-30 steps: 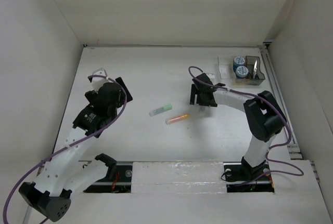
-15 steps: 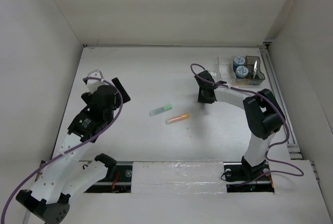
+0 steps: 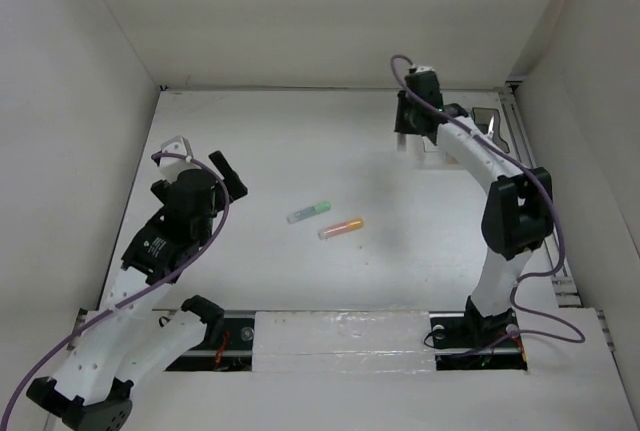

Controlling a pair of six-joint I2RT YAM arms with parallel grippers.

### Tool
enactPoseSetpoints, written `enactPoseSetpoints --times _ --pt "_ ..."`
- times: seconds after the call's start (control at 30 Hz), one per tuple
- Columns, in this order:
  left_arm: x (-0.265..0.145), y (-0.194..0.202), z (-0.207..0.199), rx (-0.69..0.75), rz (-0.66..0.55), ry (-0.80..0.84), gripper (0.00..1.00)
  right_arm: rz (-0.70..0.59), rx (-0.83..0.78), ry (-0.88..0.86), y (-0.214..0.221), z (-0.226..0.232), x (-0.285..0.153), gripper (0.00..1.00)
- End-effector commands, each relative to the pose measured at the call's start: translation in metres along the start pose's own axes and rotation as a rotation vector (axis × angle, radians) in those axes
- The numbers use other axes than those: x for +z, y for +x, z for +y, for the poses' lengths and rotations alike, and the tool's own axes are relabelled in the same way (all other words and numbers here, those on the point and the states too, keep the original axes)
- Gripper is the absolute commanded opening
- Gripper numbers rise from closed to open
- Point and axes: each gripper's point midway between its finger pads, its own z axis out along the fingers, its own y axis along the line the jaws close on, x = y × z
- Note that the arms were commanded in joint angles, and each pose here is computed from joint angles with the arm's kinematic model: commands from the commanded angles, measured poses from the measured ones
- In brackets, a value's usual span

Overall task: Sort the stationery into containers
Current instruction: Pick up the pen from the center of the board, then place the pen in the storage box.

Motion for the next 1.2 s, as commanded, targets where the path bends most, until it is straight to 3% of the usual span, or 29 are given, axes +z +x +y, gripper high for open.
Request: enactPoseSetpoints --times 0.0,0.3,0.67,0.73,0.8,0.83,0.9,0.93,0.97,1.07,1.17 --pt "-0.007 -0.010 -0.003 -0.026 -0.045 0.047 1.00 -0.066 -0.036 0.088 -0.042 -0.051 -0.004 0.00" --pt "-0.008 -0.008 -0.008 -0.010 -0.033 0.079 1.00 -0.120 -0.053 0.121 -0.084 -0.128 0.019 0.00" --pt "-0.004 -0.004 -0.010 0.000 -0.015 0.077 1.00 -0.041 0.002 0.114 -0.062 -0.154 0.068 0.00" --pt "-0.004 -0.004 -0.010 0.010 -0.015 0.077 1.00 -0.029 0.002 0.115 -0.057 -0.154 0.070 0.26" --pt "-0.004 -0.004 -0.010 0.010 -0.015 0.077 1.00 -0.039 -0.005 0.106 -0.060 -0.148 0.064 0.38" --pt "-0.004 -0.004 -0.010 0.010 -0.015 0.077 1.00 -0.057 -0.013 0.095 -0.066 -0.140 0.061 0.52" --pt "-0.004 -0.004 -0.010 0.010 -0.015 0.077 1.00 -0.087 -0.009 0.105 -0.074 -0.136 0.051 0.63" --pt "-0.004 -0.004 -0.010 0.010 -0.015 0.077 1.00 -0.098 -0.016 0.105 -0.078 -0.131 0.047 0.95" --pt "-0.004 -0.004 -0.010 0.010 -0.015 0.077 1.00 -0.100 -0.016 0.117 -0.079 -0.132 0.041 1.00" --pt "-0.004 -0.004 -0.010 0.010 -0.015 0.077 1.00 -0.143 -0.025 0.119 -0.088 -0.110 0.014 1.00" --pt "-0.004 -0.005 -0.008 0.009 -0.021 0.068 1.00 -0.128 -0.031 0.044 -0.069 -0.061 -0.009 1.00"
